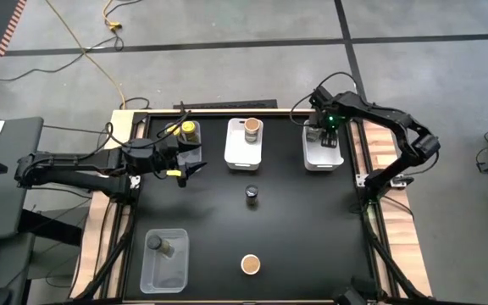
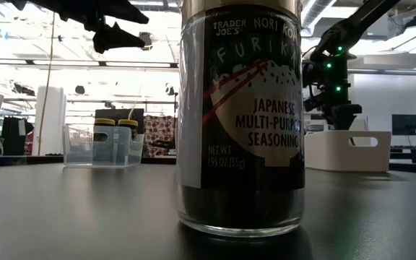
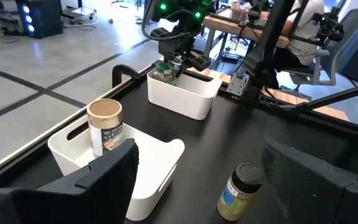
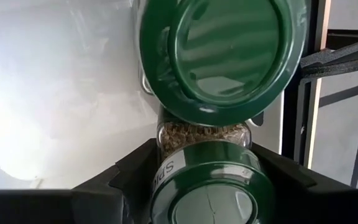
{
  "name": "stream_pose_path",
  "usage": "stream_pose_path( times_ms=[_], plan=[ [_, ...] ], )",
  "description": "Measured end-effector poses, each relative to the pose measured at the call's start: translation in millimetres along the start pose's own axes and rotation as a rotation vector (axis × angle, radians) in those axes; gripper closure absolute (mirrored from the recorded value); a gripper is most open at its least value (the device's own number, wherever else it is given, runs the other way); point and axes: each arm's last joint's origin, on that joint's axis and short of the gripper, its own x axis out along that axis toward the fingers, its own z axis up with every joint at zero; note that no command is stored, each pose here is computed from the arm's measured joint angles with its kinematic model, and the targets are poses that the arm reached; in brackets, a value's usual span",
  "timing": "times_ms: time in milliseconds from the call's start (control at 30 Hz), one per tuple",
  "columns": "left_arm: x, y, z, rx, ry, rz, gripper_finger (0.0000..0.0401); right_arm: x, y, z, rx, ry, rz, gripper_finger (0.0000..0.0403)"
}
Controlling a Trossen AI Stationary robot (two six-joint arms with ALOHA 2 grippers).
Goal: Sort spices by type
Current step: Put the green spice bottle into the right white bin
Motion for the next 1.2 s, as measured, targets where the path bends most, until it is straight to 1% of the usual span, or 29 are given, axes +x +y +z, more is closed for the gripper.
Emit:
stream_pose_path(
  times_ms=[1200],
  plan=[
    [0.1,0.3,-1.4,-0.004,0.013,0.003,0.0081,-0.6,-0.3,0.3,0.005,-0.007,0.001,0.0152]
  ],
)
